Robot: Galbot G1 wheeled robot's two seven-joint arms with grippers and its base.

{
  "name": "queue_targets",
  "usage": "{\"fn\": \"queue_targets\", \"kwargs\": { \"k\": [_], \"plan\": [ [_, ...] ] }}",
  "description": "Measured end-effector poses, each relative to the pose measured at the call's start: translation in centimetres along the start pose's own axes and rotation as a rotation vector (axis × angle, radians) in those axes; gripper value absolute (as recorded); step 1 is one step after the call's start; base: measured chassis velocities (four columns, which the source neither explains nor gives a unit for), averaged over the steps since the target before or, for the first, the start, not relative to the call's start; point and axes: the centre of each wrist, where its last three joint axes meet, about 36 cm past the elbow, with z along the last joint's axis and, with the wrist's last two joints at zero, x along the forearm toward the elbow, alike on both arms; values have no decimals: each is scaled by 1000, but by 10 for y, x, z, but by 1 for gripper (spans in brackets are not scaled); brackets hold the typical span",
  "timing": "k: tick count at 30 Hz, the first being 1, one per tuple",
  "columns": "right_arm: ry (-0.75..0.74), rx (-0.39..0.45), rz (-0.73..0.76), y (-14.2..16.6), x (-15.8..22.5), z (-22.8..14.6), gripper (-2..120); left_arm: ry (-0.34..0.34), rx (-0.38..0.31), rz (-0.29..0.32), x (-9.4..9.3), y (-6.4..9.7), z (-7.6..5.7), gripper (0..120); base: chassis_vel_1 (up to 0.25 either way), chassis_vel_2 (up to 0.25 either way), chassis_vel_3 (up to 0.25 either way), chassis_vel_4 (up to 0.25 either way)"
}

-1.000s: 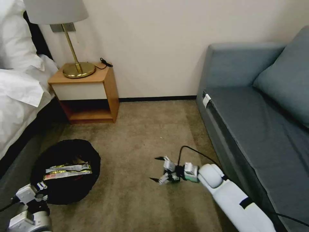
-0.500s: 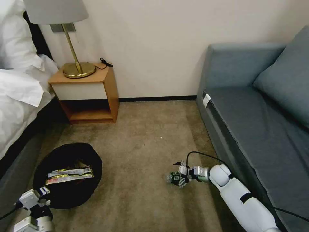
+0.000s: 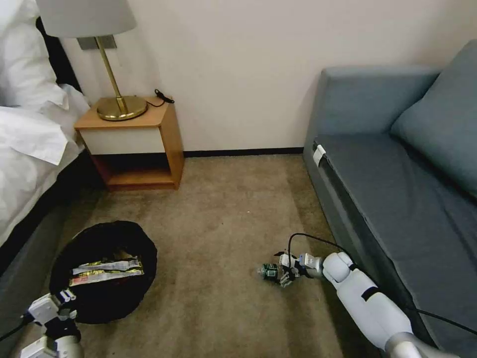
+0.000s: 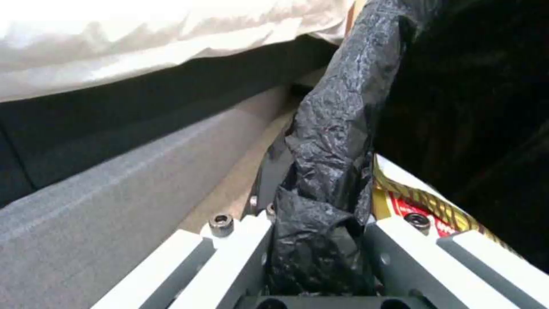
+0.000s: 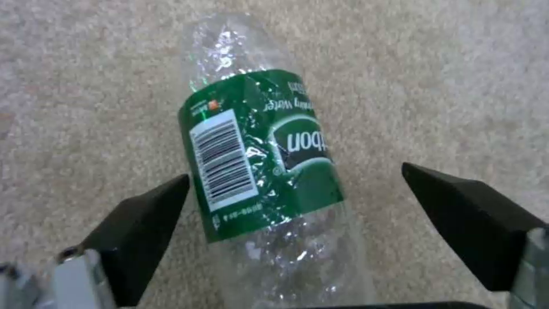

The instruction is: Pick up the trash bin, then pick up the garbage on the floor and place it into the trash bin.

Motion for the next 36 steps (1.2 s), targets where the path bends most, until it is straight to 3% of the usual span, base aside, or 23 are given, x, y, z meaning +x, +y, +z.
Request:
{"fn": "queue_targets", "kwargs": {
  "k": [5, 9, 14, 18, 23, 30, 36],
  "plan": [
    [9, -6, -7, 0, -3, 3, 85, -4, 0, 0, 0, 0, -2, 3, 0, 0, 0, 0],
    [13, -16, -17, 4, -6, 8, 65, -5, -1, -2, -1, 1, -3, 3, 0, 0, 0, 0],
    [12, -17, -20, 6, -6, 10, 54, -3, 0, -4, 0, 1, -2, 3, 0, 0, 0, 0],
    [0, -19, -19, 7, -5, 10, 37, -4, 0, -2, 1, 0, -4, 3, 0, 0, 0, 0],
    [-35, -17, -17, 9, -5, 2, 28, -5, -3, -1, 3, 1, -5, 3, 0, 0, 0, 0],
    [-140, -19, -19, 11, -4, -21, 28, -5, -4, -3, 5, 2, -4, 3, 0, 0, 0, 0],
    [-266, -16, -17, 7, -2, -63, 28, -13, -4, 1, 5, 2, -4, 3, 0, 0, 0, 0]
  ]
}}
